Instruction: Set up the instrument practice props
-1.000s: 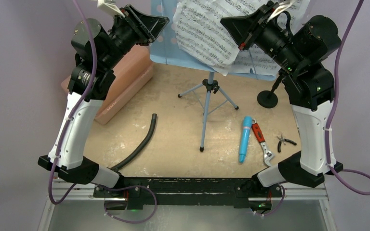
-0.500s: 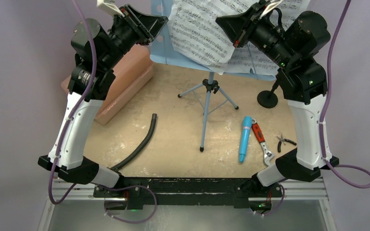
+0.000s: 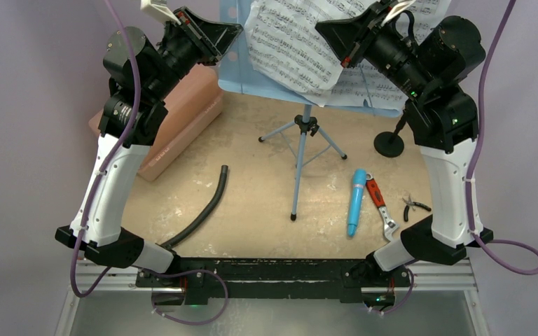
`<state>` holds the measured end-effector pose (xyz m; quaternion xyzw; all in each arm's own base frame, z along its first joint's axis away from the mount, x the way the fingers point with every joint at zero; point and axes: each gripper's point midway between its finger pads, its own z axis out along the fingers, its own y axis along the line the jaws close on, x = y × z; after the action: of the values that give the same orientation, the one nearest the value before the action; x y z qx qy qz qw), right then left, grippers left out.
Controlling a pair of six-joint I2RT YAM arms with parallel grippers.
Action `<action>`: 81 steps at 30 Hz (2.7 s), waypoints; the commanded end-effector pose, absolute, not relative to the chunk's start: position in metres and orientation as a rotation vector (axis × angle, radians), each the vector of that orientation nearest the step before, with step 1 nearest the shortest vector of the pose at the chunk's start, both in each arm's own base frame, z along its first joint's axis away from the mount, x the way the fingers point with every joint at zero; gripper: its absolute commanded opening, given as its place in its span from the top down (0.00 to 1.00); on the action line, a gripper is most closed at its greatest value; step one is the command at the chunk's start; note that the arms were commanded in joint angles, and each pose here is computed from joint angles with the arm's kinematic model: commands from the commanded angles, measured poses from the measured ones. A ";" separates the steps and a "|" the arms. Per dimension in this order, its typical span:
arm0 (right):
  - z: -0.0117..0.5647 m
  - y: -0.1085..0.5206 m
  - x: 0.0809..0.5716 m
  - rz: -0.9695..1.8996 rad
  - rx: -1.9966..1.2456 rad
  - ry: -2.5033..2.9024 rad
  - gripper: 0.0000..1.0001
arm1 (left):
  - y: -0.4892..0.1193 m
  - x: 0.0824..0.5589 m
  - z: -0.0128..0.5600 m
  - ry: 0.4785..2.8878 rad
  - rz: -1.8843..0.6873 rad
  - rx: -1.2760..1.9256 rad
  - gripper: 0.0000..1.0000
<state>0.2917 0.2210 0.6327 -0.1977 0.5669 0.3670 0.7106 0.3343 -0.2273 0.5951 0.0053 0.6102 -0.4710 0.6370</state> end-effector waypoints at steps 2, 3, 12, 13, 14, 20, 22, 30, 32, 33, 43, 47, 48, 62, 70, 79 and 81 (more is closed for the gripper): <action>0.652 0.218 0.289 0.802 -0.426 1.189 1.00 | -0.223 0.319 0.619 1.321 -1.099 0.044 1.00; 0.652 0.218 0.289 0.805 -0.427 1.188 1.00 | -0.224 0.319 0.618 1.321 -1.101 0.052 1.00; 0.649 0.223 0.295 0.809 -0.437 1.194 1.00 | -0.229 0.313 0.622 1.293 -1.107 0.127 1.00; 0.648 0.224 0.296 0.810 -0.437 1.197 1.00 | -0.229 0.313 0.621 1.292 -1.104 0.130 1.00; 0.648 0.224 0.296 0.810 -0.437 1.197 1.00 | -0.229 0.313 0.621 1.291 -1.101 0.134 1.00; 0.647 0.224 0.299 0.801 -0.437 1.199 1.00 | -0.227 0.310 0.623 1.266 -1.090 0.141 1.00; 0.648 0.223 0.299 0.798 -0.435 1.196 1.00 | -0.225 0.309 0.625 1.257 -1.085 0.139 1.00; 0.648 0.223 0.301 0.798 -0.428 1.195 1.00 | -0.219 0.302 0.631 1.206 -1.062 0.148 1.00; 0.648 0.223 0.302 0.795 -0.425 1.196 1.00 | -0.219 0.302 0.631 1.204 -1.062 0.149 1.00; 0.647 0.223 0.302 0.795 -0.424 1.199 1.00 | -0.220 0.302 0.630 1.206 -1.065 0.152 1.00; 0.649 0.227 0.299 0.812 -0.446 1.182 1.00 | -0.223 0.298 0.633 1.186 -1.083 0.187 1.00; 0.652 0.229 0.297 0.830 -0.455 1.163 1.00 | -0.227 0.293 0.634 1.172 -1.103 0.219 1.00; 0.653 0.229 0.296 0.833 -0.457 1.160 1.00 | -0.227 0.292 0.635 1.170 -1.106 0.222 1.00; 0.654 0.244 0.296 0.896 -0.498 1.129 1.00 | -0.232 0.294 0.629 1.184 -1.135 0.227 1.00; 0.649 0.251 0.297 0.916 -0.513 1.141 1.00 | -0.232 0.295 0.624 1.196 -1.134 0.217 1.00; 0.644 0.260 0.298 0.936 -0.528 1.153 1.00 | -0.231 0.295 0.624 1.189 -1.140 0.208 1.00; 0.643 0.262 0.298 0.941 -0.530 1.157 1.00 | -0.231 0.296 0.623 1.189 -1.140 0.206 1.00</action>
<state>0.3071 0.2594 0.6297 -0.2322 0.5434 0.4101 0.6947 0.3136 -0.2393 0.5987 0.0860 0.5660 -0.4930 0.6551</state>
